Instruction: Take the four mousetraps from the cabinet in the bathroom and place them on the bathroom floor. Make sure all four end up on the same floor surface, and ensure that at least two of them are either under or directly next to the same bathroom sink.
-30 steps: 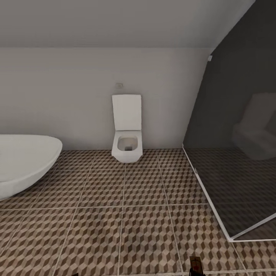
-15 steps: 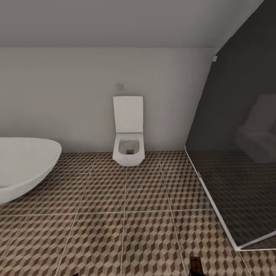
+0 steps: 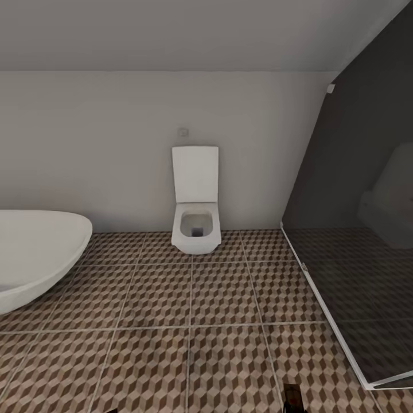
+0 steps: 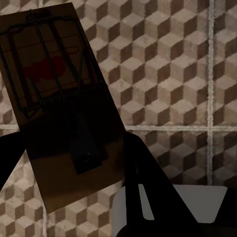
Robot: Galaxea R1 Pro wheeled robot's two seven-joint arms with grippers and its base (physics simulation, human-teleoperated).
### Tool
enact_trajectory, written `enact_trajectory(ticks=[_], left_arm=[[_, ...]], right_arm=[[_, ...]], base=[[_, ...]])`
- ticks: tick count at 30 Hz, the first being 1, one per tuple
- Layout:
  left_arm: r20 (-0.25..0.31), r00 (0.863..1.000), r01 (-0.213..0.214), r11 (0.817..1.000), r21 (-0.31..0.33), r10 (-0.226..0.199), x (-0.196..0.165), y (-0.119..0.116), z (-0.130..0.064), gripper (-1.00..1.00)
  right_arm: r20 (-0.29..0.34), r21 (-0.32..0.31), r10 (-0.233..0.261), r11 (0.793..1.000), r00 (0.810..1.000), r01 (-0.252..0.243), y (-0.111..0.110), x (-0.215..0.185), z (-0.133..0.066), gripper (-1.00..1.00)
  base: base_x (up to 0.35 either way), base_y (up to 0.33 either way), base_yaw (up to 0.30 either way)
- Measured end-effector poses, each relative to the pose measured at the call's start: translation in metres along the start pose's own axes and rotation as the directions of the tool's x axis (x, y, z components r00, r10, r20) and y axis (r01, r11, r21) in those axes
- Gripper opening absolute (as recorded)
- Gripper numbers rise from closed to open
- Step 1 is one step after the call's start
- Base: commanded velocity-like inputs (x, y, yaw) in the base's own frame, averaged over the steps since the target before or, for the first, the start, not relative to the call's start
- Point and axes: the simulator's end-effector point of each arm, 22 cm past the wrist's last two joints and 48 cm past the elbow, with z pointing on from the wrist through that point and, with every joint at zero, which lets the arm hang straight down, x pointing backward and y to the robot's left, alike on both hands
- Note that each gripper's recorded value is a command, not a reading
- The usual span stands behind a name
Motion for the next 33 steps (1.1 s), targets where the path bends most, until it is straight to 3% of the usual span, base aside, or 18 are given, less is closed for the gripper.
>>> enact_trajectory(ticks=[12, 33], left_arm=[[0.0, 1.0, 0.0, 1.0, 0.0, 0.0, 0.0, -0.0001, -0.0001, -1.0], [0.0, 1.0, 0.001, 1.0, 0.001, -0.001, 0.0, -0.0009, -0.0003, -1.0]], right_arm=[[0.0, -0.001, 0.0, 1.0, 1.0, 0.0, 0.0, 0.0001, -0.0002, -1.0], [0.0, -0.002, 0.0, 1.0, 1.0, 0.0, 0.0003, -0.0001, -0.0002, -1.0]], base=[[0.04, 0.0, 0.0], [0.21, 0.0, 0.0]])
